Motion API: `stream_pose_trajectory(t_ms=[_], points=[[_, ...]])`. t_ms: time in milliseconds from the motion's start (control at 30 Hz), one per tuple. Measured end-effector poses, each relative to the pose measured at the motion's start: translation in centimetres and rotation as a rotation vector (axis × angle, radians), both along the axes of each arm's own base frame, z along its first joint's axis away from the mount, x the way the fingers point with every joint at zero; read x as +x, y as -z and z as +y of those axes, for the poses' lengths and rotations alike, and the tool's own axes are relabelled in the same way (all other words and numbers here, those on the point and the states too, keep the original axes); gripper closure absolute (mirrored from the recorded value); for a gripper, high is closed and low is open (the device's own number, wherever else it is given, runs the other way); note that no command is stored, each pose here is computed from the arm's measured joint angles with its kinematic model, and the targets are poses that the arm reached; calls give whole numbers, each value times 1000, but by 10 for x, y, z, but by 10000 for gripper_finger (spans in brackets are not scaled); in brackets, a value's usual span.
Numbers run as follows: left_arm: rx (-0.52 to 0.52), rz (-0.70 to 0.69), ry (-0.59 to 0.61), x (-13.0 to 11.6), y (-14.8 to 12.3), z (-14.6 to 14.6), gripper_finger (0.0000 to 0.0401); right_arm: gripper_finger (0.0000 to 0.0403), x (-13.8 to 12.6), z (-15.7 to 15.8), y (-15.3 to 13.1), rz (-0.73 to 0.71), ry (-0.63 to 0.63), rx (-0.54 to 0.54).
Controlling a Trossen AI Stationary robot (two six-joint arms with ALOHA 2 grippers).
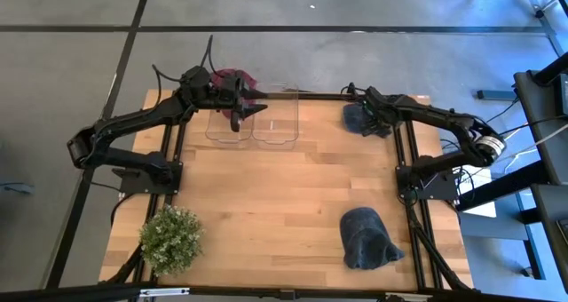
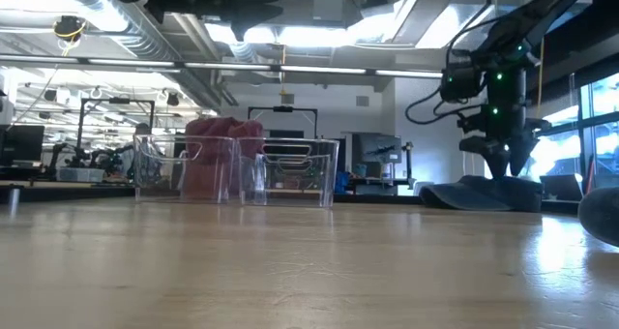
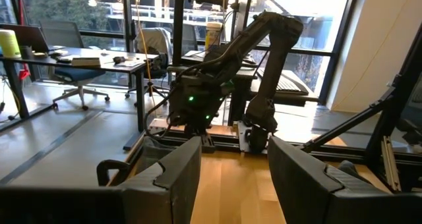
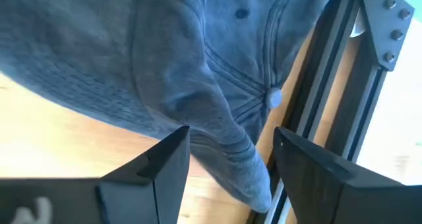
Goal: Pick & Place hat
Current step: Put the top blue cap into the right transparent bin
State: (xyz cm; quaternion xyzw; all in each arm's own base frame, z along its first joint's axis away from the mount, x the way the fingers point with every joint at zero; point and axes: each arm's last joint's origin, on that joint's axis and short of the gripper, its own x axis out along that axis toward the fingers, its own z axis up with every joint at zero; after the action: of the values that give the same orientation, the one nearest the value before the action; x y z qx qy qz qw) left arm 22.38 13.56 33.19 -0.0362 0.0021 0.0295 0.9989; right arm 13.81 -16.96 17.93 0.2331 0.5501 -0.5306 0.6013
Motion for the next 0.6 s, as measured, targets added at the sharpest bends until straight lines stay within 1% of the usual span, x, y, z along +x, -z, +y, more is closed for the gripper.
stream_pose_trajectory(t_ms=[100,167,300,433,533,600], points=[[0,0,0,0,0,0,230,186,1,-3,5,16,-11,16],[0,0,0,0,0,0,230,190,2,-3,8,7,-22,47],[0,0,-3,0,0,0,230,217,4,-7,15,-3,-38,82],[0,0,-3,0,0,0,230,268,3,-10,19,9,-55,100],[0,0,-3,0,0,0,230,321,3,-10,19,19,-82,105],[-8,0,-3,0,0,0,230,363,3,-10,17,24,-107,103]])
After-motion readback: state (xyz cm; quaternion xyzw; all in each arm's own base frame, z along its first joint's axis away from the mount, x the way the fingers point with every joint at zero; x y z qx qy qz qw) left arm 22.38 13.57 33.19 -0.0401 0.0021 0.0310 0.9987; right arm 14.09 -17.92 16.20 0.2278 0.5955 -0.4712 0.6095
